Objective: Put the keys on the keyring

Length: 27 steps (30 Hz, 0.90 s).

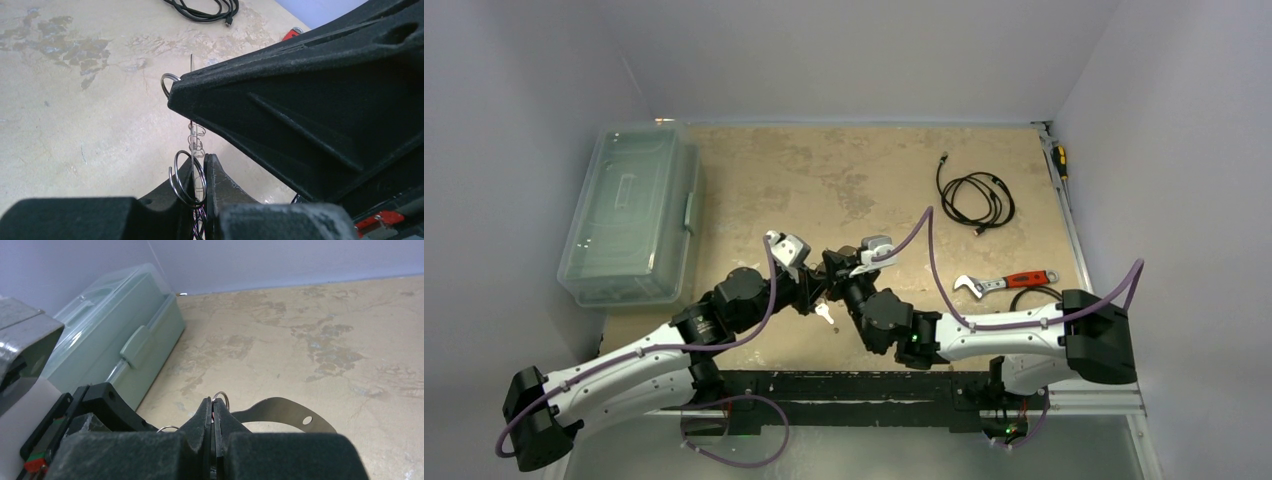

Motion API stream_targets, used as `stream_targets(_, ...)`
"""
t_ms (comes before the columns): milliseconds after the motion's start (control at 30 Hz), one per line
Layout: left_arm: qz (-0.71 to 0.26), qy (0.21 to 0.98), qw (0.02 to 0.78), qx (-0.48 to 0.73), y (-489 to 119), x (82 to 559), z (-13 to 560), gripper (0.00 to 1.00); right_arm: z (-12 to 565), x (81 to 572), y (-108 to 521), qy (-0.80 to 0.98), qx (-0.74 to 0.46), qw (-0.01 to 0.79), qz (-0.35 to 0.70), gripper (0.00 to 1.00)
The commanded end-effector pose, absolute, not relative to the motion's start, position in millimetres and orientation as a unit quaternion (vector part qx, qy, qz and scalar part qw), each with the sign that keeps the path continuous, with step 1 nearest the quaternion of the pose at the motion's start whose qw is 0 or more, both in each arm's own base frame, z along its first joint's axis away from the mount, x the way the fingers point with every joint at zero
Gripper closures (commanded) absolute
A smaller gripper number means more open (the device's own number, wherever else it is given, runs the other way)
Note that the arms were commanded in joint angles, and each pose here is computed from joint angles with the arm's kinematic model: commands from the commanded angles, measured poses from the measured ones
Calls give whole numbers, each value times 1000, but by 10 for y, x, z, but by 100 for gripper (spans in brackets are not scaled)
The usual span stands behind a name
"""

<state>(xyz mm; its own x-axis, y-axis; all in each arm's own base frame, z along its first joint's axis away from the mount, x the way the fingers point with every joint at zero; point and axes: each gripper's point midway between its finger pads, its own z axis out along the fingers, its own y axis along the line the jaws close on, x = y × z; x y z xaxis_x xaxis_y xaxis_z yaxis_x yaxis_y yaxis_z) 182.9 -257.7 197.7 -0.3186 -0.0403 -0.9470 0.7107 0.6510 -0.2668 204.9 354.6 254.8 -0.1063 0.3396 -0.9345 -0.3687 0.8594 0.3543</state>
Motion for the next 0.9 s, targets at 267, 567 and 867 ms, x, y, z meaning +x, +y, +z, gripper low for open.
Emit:
stream_targets(267,-381,700,560,228,-2555,1727,2671,100,2838,1783,3541,633,-107,685,344,100)
stream_targets(567,-390,698,560,216,-2539,1714,2698,100,2927,1655,3497,618,-130,678,378,100)
stream_targets(867,-389,693,567,214,-2519,1718,2735,100,2983,1566,3452,608,-148,672,396,100)
